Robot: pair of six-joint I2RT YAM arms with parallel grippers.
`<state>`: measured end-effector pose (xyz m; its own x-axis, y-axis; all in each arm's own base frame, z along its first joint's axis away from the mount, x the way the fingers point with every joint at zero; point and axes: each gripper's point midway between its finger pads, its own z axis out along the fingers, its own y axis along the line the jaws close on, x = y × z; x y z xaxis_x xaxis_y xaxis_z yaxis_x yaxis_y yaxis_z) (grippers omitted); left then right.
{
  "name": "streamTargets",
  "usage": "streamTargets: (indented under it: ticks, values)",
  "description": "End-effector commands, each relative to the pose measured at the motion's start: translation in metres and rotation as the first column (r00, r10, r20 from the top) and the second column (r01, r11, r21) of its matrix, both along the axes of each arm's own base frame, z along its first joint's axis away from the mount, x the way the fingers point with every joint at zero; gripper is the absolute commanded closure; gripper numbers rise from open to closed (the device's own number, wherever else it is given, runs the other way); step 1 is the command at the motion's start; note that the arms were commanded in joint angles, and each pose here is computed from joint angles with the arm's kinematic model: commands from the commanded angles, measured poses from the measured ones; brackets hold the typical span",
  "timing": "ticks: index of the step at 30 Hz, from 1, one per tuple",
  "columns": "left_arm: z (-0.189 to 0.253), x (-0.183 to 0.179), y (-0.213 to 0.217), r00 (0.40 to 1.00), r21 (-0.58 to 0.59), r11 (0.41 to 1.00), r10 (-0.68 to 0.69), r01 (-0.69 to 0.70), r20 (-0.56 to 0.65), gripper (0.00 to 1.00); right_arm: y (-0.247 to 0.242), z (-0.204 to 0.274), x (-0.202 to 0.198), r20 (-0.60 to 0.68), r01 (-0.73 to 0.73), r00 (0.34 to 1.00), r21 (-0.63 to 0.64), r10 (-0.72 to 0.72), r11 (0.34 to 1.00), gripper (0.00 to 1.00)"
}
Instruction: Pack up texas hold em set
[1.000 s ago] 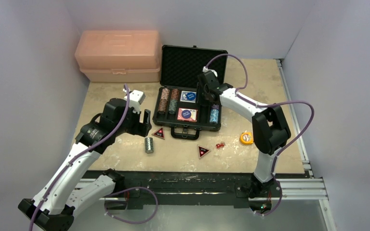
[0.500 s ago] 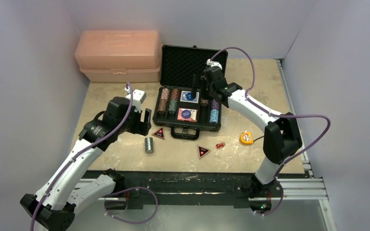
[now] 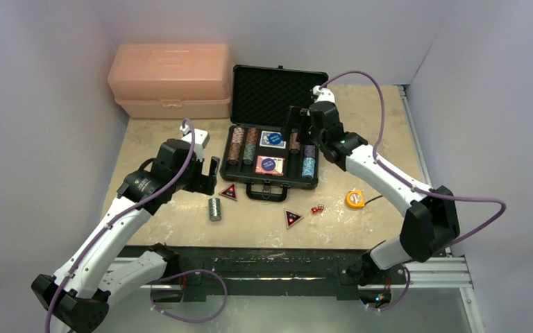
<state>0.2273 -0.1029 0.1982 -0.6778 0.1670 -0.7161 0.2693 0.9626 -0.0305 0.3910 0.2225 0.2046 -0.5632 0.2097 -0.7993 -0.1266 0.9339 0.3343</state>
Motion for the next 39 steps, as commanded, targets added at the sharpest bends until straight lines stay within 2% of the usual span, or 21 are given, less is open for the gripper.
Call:
streamTargets:
  ticks: [1, 7, 11, 15, 20, 26, 32, 39]
  values:
    - [0.002, 0.000, 0.007, 0.998, -0.001, 0.999, 0.054, -0.054, 0.010, 0.03, -0.004, 0.035, 0.006, 0.116, 0.030, 0.993, 0.069, -0.038, 0.997, 0.01]
    - [0.001, -0.006, 0.014, 0.993, -0.011, 0.993, 0.116, -0.116, -0.009, 0.01, -0.004, 0.049, 0.001, 0.150, 0.020, 0.988, 0.102, -0.035, 0.995, 0.01]
    - [-0.010, -0.014, 0.018, 0.984, -0.014, 0.986, 0.165, -0.166, -0.064, 0.00, -0.004, 0.053, -0.003, 0.158, 0.005, 0.987, 0.112, -0.022, 0.994, 0.01]
    - [-0.025, -0.024, 0.020, 0.971, -0.013, 0.978, 0.205, -0.208, -0.125, 0.00, -0.001, 0.055, -0.004, 0.145, -0.011, 0.989, 0.109, -0.004, 0.994, 0.01]
    - [-0.035, -0.031, 0.013, 0.961, -0.066, 0.970, 0.220, -0.234, -0.169, 0.01, 0.004, 0.050, -0.005, 0.122, -0.039, 0.992, 0.098, 0.026, 0.994, 0.01]
    - [-0.048, -0.034, 0.008, 0.948, -0.080, 0.957, 0.260, -0.278, -0.186, 0.00, 0.010, 0.051, -0.010, 0.128, -0.091, 0.989, 0.094, 0.079, 0.991, 0.01]
    - [-0.070, -0.038, -0.009, 0.941, -0.044, 0.962, 0.252, -0.268, -0.227, 0.00, 0.013, 0.051, -0.011, 0.131, -0.113, 0.986, 0.092, 0.101, 0.989, 0.01]
    - [-0.090, -0.038, -0.024, 0.942, -0.065, 0.971, 0.207, -0.231, -0.265, 0.04, 0.013, 0.049, -0.011, 0.129, -0.116, 0.986, 0.086, 0.104, 0.990, 0.01]
